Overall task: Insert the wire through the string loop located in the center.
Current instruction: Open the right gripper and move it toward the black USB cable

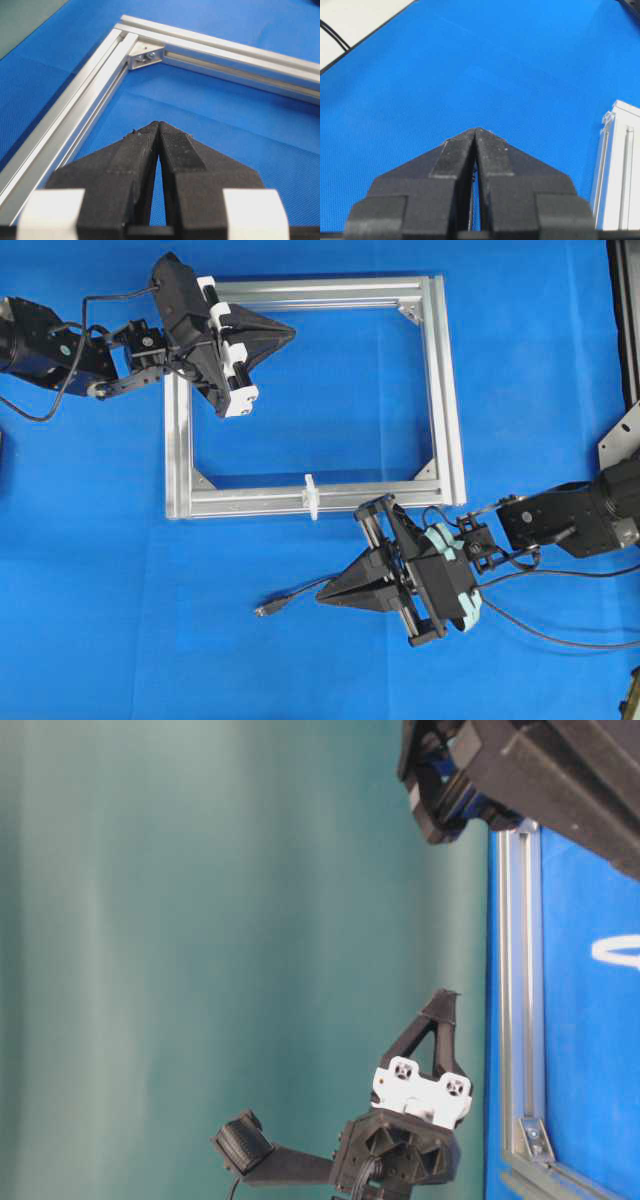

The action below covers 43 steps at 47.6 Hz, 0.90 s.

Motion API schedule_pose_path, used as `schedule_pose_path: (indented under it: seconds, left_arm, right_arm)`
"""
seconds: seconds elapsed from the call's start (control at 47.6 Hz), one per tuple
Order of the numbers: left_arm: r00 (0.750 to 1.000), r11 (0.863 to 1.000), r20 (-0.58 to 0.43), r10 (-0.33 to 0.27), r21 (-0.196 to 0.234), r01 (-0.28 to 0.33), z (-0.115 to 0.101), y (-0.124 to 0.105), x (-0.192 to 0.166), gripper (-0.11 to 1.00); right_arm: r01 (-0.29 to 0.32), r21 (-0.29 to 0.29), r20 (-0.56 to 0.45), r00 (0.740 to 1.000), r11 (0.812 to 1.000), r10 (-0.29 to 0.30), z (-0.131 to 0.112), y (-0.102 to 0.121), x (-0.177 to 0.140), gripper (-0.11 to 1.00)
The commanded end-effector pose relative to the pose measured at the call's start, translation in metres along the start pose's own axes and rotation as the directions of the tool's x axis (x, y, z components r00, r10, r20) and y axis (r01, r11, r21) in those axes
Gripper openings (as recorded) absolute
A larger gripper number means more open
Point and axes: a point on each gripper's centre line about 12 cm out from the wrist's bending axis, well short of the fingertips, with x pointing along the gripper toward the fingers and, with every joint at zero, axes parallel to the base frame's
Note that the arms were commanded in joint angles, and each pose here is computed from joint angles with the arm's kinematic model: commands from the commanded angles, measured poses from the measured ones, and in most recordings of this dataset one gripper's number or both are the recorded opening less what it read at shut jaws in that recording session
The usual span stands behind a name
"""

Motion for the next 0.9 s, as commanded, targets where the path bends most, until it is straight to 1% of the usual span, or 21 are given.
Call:
schedule_pose_path:
  seconds: [0.0,0.042,0.105,0.378,0.735,0.819,0.882]
  left_arm:
    - [0.998,1.0,0.057,-0.024,0.014,0.023,0.0198,-0.0055,-0.001,0.0]
    - [0.998,1.0,0.057,-0.024,0.012,0.024,0.0198,-0.0055,-0.001,0.0]
    - [0.998,1.0,0.053,-0.024,0.013,0.023,0.0182,-0.0053,-0.0019,0.0]
    - [0.999,1.0,0.048,-0.025,0.014,0.024,0.0167,-0.0052,-0.0033,0.0]
    - [0.999,1.0,0.047,-0.026,0.018,0.025,0.0162,-0.0053,-0.0036,0.0]
    - [0.999,1.0,0.047,-0.026,0.02,0.025,0.0162,-0.0053,-0.0036,0.0]
    - [0.999,1.0,0.048,-0.025,0.019,0.024,0.0167,-0.0052,-0.0033,0.0]
  right_arm:
    - [0.015,-0.003,0.07,0.997,1.0,-0.015,0.0246,-0.0054,-0.0022,0.0]
    - [0.016,-0.004,0.065,0.998,1.0,-0.015,0.0249,-0.0055,-0.0029,-0.01]
    - [0.018,-0.004,0.06,0.998,1.0,-0.017,0.0255,-0.0062,-0.003,-0.05]
    - [0.016,0.011,0.036,0.999,1.0,-0.016,0.024,-0.0059,-0.0016,-0.05]
    - [0.027,0.059,0.006,1.0,0.998,-0.028,0.0223,-0.0105,-0.0001,-0.04]
    - [0.028,0.062,0.0,1.0,0.998,-0.028,0.0213,-0.0104,-0.0004,0.03]
    - [0.03,0.063,0.001,1.0,0.998,-0.03,0.0217,-0.0112,-0.0001,0.14]
